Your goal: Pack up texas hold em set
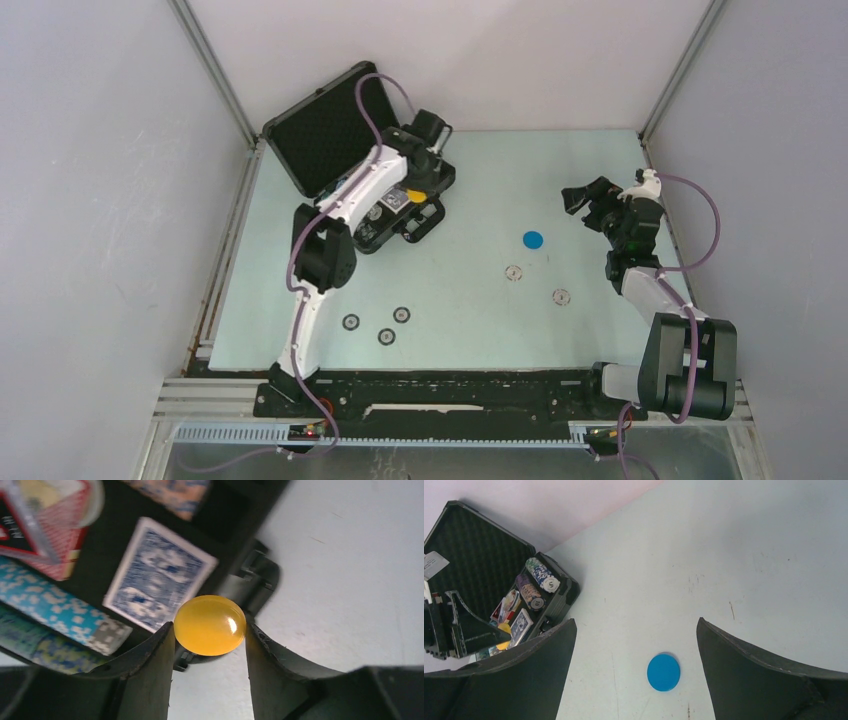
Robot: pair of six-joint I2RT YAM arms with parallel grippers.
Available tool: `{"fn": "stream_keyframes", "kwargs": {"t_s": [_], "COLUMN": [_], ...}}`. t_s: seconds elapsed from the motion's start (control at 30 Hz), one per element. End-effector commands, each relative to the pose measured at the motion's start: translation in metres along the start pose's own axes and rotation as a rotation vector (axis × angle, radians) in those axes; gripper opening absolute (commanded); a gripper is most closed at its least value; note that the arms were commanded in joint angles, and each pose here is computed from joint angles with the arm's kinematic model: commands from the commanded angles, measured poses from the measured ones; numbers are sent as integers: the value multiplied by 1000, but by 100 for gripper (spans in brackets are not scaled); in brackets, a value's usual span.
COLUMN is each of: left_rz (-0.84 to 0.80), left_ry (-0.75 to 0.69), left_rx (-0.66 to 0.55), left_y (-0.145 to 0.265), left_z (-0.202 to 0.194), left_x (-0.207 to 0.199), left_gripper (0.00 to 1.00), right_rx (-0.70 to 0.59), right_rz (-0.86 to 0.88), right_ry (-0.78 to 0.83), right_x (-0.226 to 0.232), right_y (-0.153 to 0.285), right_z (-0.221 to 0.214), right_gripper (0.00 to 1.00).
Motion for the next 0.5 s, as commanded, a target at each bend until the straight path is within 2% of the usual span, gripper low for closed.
{"fn": "stream_keyframes", "kwargs": {"t_s": [0.0,0.2,0.47], "left_rz": [11,42,29], "left_ry": [80,120,115], "left_rx": [-87,-122,-138], "left_y": [11,-3,-15], "left_z": [32,46,51], "left_x": [38,58,58], "left_gripper": [43,43,43], "right_rx": [-59,-51,-46], "right_rz": [28,30,37], "right_ry": [7,3,0], "right_x": [7,7,7], "right_y": [-5,-6,-7], "right_z": [19,19,19], "right_gripper": [100,100,99]}}
Point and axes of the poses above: each gripper's point midway between its finger pads, its own y axis back along the fingers, its own x axis along the line the jaws close on, z = x × y, the point moved 7 cm from there along y, back along the fingers, and after that the axes turned 2 degrees about y, right-handed, at the moved point
